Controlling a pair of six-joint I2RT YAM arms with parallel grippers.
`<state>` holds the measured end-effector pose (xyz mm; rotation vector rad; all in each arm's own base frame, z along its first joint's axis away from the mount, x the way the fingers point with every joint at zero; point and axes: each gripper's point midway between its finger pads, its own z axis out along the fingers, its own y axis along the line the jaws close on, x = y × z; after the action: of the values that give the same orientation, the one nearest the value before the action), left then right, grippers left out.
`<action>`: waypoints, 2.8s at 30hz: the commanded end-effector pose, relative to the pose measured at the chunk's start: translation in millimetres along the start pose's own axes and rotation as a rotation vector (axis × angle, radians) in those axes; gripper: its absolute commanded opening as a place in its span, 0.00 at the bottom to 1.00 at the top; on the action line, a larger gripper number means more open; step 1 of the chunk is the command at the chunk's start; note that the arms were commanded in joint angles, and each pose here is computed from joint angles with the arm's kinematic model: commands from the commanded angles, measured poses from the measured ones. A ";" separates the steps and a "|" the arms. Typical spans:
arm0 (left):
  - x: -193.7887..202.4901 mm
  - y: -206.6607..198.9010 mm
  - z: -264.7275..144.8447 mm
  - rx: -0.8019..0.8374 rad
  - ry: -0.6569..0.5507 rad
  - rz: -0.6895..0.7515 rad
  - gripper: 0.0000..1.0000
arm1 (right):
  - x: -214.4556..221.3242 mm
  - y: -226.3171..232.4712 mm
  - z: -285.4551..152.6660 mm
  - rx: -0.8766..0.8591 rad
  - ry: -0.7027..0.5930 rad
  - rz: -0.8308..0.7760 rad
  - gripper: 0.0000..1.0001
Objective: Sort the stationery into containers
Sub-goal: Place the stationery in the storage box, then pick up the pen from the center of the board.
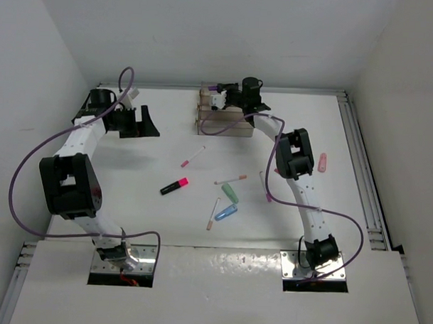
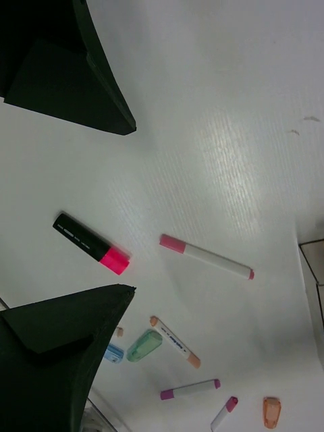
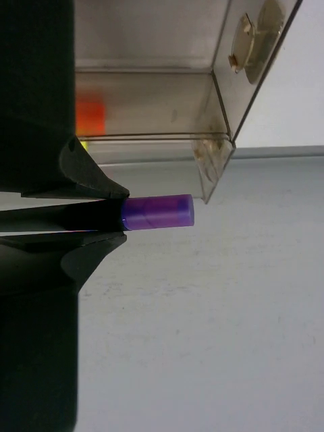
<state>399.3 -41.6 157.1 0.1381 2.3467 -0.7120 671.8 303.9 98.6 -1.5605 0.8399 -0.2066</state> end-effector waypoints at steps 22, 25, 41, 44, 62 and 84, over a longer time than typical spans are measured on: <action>7.3 21.7 -14.5 0.104 0.018 -0.007 0.98 | -31.3 -55.4 -21.5 0.140 -0.085 -0.031 0.53; 29.4 1.3 -20.4 0.112 0.081 0.213 0.89 | -61.8 -84.9 -46.1 0.203 -0.088 0.082 0.53; 139.0 -51.7 19.8 0.058 0.303 0.768 0.69 | -151.6 -33.0 -278.2 0.102 0.246 1.325 0.72; 142.1 -48.5 30.1 0.043 0.332 0.771 0.68 | -161.8 -7.2 -297.2 0.071 0.271 1.422 0.76; 189.2 -44.0 71.0 0.015 0.467 0.808 0.55 | -174.3 24.8 -330.6 0.107 0.285 1.546 0.77; 125.7 -105.0 69.1 0.146 0.248 0.701 0.00 | -174.3 36.3 -323.0 0.121 0.312 1.589 0.74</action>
<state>292.3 -156.0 14.9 1.2345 2.3866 -0.3638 335.1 142.7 164.6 -0.3544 2.0840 0.6216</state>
